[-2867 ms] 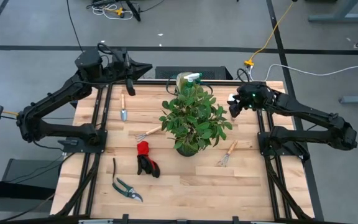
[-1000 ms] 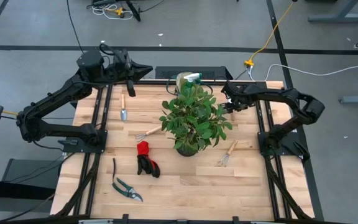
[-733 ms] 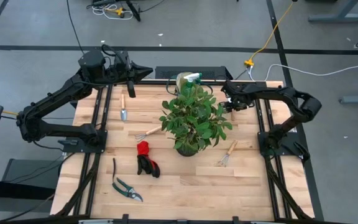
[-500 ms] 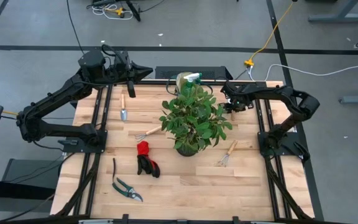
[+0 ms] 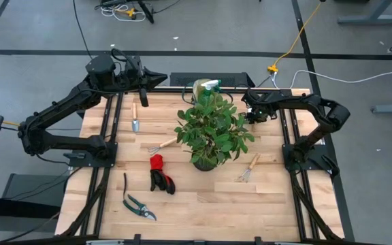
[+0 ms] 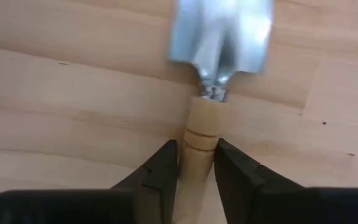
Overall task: Pick & Place Garden tools in Gardening bag
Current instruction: Put the brown trowel into the gardening bag
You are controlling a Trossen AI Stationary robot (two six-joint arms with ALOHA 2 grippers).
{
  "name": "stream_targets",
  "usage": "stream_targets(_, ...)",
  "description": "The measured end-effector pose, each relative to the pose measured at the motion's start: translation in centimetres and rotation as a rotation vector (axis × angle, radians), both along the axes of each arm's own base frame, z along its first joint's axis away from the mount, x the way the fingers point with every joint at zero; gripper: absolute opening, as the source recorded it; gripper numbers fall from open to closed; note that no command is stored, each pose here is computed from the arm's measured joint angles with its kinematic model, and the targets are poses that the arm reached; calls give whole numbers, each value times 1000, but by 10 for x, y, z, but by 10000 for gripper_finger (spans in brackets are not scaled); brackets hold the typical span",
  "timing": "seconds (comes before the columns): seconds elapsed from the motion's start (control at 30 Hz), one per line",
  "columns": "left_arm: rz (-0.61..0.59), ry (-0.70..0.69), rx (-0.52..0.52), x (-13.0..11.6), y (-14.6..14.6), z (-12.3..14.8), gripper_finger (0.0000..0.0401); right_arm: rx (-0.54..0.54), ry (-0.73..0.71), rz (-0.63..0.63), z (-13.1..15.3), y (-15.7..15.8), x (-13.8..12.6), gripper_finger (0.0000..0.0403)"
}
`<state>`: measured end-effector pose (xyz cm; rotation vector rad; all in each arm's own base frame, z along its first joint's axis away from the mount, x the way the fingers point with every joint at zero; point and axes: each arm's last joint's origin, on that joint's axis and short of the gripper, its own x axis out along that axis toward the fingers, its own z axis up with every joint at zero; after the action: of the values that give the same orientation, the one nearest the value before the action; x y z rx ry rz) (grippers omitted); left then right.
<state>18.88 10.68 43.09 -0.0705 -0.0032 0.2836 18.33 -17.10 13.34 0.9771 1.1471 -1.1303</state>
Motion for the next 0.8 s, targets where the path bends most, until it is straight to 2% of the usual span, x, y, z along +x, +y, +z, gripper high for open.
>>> stream_targets(0.23, 0, 0, 0, 0, 0, 0, 14, -8, -6, 4, 3, 1, -1, 61)
stream_targets(0.43, 0, 0, 0, 0, 0, 0, 14, -29, -31, 38, 12, 3, -3, 55)
stream_targets(0.6, 0, -1, 0, 0, 0, 0, 14, -86, -114, 70, 34, 7, -6, 53)
stream_targets(0.8, 0, -1, 1, 0, 0, 0, 14, -237, -257, 96, 75, 16, -16, 52)
